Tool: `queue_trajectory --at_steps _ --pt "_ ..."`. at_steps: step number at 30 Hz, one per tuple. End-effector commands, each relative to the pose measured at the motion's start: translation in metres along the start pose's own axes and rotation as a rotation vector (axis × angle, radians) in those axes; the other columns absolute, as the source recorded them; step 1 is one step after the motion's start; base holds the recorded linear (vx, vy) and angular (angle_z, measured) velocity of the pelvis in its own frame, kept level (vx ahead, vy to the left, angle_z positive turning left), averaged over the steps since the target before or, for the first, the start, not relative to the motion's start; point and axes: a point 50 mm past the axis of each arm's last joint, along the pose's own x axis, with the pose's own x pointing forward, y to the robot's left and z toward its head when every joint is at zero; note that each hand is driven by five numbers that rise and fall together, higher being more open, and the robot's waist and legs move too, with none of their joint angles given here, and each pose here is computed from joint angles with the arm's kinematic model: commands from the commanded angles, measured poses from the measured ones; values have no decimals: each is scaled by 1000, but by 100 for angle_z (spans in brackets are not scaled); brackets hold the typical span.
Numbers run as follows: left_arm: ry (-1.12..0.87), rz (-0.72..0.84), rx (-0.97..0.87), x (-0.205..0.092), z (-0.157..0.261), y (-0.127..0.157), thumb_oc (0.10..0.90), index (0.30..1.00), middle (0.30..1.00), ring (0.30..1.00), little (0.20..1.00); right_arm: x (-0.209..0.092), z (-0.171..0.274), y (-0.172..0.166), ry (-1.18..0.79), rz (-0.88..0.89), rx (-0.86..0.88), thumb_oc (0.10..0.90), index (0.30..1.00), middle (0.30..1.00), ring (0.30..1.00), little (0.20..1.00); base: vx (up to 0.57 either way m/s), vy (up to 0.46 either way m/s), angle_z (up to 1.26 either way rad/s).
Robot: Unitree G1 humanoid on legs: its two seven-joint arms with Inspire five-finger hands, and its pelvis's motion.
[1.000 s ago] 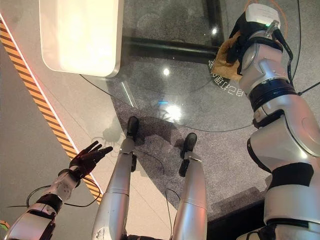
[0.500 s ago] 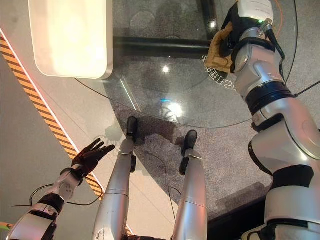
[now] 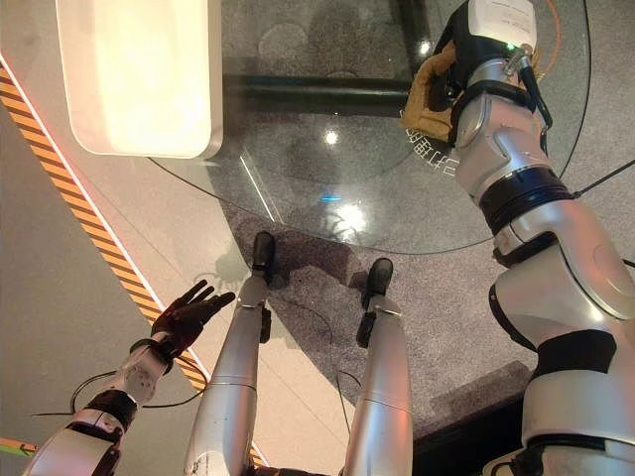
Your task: Wipe the table with a cloth and put it in the basket.
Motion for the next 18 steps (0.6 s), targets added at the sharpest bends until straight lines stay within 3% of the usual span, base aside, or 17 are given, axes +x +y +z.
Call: queue_trajectory --at_steps 1,18 --pt "23 42 27 -9 -15 14 800 900 900 900 900 -11 92 -20 -302 -95 170 100 300 300 300 200 0 0 0" --pt "7 13 22 -7 -15 4 800 900 900 900 900 -22 131 -37 -406 -232 113 100 300 300 300 200 -8 4 0"
